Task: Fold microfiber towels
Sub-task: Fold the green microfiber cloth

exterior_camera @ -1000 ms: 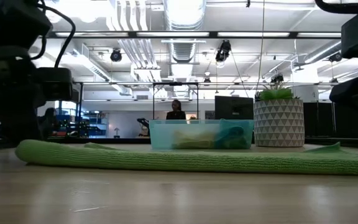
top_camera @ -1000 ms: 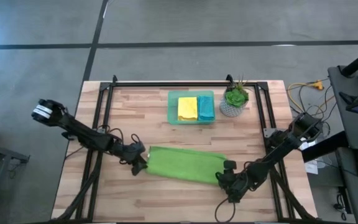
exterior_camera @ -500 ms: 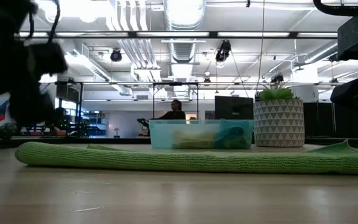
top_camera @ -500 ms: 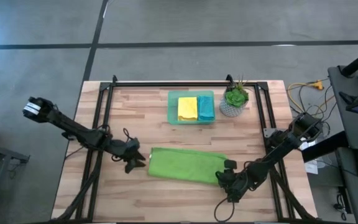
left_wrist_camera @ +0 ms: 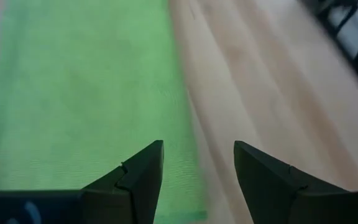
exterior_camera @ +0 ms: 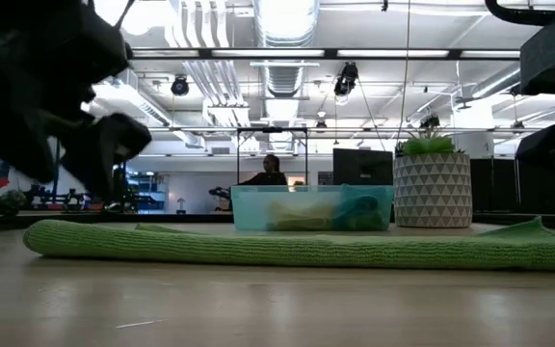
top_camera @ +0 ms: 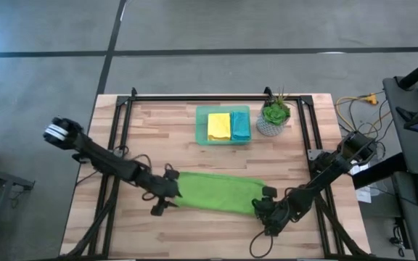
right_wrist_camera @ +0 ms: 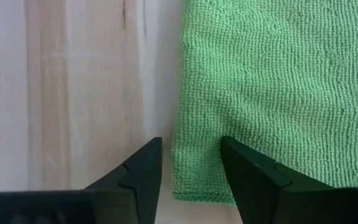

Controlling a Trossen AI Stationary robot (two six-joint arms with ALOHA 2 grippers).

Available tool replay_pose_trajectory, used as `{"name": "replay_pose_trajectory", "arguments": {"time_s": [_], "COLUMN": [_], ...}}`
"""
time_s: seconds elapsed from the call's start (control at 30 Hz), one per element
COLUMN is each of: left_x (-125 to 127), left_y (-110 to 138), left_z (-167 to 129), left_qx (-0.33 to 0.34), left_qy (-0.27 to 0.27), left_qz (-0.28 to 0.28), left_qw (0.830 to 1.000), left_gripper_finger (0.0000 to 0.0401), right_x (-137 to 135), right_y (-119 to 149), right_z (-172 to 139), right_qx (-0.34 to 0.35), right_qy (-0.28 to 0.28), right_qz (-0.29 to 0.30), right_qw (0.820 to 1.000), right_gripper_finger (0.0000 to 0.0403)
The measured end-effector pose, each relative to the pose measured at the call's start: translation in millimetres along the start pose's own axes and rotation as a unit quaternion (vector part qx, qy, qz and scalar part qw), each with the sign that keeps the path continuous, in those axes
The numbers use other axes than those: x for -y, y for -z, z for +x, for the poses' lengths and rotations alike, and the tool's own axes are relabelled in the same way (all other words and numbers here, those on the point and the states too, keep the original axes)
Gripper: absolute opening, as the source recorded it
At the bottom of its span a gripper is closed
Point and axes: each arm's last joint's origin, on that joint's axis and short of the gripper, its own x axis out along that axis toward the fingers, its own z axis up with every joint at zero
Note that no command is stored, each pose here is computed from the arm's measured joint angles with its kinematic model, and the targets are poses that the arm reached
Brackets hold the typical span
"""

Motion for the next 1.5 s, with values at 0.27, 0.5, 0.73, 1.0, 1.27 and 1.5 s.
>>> {"name": "replay_pose_trajectory", "arguments": {"time_s": [0.27,0.5,0.73,1.0,1.27,1.5], "left_x": [16,33,33,35,35,36], "left_y": [6,13,15,17,17,14], "left_z": [40,47,43,43,42,43], "left_qx": [-0.104,-0.169,-0.187,-0.205,-0.207,-0.203], "left_qy": [-0.014,-0.117,-0.18,-0.156,-0.151,-0.151], "left_qz": [0.032,0.07,0.027,0.015,0.013,0.012], "left_qw": [0.994,0.976,0.965,0.966,0.967,0.967], "left_gripper_finger": [0.018,0.018,0.0167,0.0111,0.0047,0.0013], "right_x": [-1,-1,-1,-1,-7,-13], "right_y": [-1,-1,-1,0,-4,-1], "right_z": [0,-1,-1,-1,-3,-3], "right_qx": [0.002,0.003,0.003,0.004,0.02,0.026], "right_qy": [-0.004,-0.005,-0.005,-0.005,-0.043,-0.048], "right_qz": [0.006,0.006,0.006,0.005,0.012,0.004], "right_qw": [1.0,1.0,1.0,1.0,0.999,0.998], "right_gripper_finger": [0.016,0.015,0.0144,0.0144,0.0155,0.0161]}}
